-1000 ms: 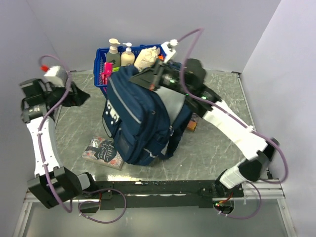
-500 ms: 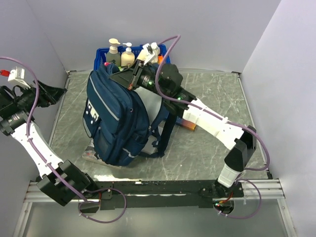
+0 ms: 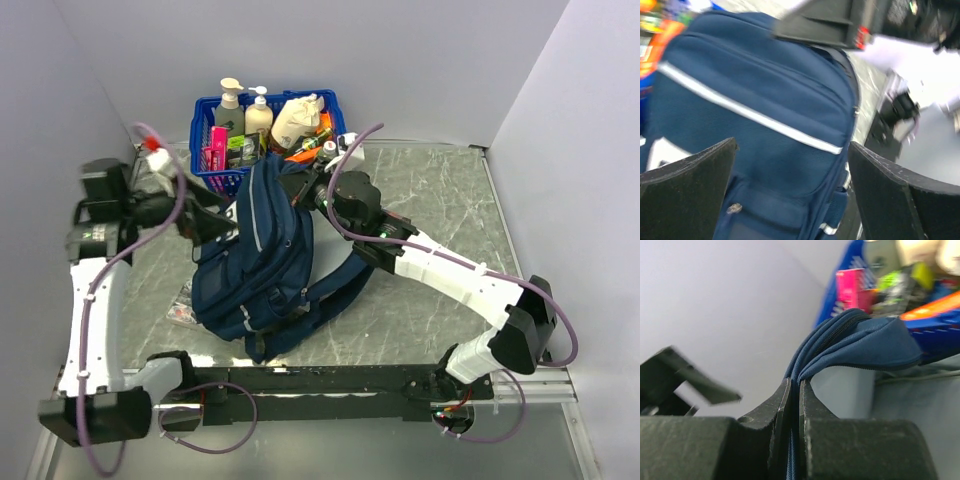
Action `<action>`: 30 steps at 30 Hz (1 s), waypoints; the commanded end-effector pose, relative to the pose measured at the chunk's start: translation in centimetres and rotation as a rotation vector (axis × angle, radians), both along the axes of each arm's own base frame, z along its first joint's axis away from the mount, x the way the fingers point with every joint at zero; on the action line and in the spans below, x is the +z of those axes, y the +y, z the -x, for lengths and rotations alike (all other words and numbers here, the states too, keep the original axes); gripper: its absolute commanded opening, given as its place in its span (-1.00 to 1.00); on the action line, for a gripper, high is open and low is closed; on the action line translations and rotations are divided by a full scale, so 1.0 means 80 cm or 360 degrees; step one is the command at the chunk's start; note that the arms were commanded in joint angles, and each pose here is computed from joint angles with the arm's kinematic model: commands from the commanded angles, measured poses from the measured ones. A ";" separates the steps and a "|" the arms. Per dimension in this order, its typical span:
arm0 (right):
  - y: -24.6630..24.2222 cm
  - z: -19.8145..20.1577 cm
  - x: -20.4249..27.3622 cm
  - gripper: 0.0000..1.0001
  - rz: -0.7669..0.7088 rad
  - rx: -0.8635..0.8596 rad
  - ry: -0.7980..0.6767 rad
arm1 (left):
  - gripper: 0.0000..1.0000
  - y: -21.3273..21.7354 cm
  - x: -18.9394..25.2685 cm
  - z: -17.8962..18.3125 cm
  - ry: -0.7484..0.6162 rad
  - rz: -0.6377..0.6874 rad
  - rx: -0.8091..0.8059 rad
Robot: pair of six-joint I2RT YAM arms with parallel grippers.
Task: Pack the student bag
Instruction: Adjust the student bag at the center of the board.
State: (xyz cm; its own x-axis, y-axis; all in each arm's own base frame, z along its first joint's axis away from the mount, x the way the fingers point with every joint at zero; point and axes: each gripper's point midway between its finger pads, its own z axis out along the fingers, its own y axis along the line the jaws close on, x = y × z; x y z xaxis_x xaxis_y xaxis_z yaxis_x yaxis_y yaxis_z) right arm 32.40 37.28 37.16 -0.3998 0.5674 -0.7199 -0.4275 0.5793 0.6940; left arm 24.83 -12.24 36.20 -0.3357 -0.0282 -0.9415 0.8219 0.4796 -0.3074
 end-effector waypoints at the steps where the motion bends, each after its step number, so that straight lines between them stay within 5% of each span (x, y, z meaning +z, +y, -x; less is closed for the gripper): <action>1: -0.035 -0.001 0.041 -0.89 -0.0012 -0.0185 -0.0059 | 0.93 -0.049 -0.044 0.006 -0.0023 -0.0179 -0.0158; 5: -0.028 0.001 0.034 -0.74 0.0044 -0.0155 0.0001 | 0.93 -0.082 -0.056 0.016 0.0048 -0.0167 -0.0271; 10: -0.023 0.010 0.036 -0.71 0.0050 -0.0114 -0.0009 | 0.93 -0.089 -0.072 0.000 0.0096 -0.0218 -0.0117; 18: -0.022 0.012 0.043 -0.88 0.0050 -0.0123 -0.0003 | 0.93 -0.097 -0.055 0.025 0.0111 -0.0205 -0.0157; 30: -0.004 0.019 0.042 -0.87 0.0093 -0.0084 0.0024 | 0.93 -0.089 -0.059 0.002 -0.0048 -0.0466 0.0220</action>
State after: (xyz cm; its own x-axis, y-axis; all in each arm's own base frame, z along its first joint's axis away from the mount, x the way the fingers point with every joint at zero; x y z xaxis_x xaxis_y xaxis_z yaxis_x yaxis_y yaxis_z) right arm 31.57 35.95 35.64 -0.4173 0.4669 -0.7797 -0.3243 0.7249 0.6077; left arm 22.74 -20.77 29.56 -0.4000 0.2143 -0.8911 0.8121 0.5335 -0.2362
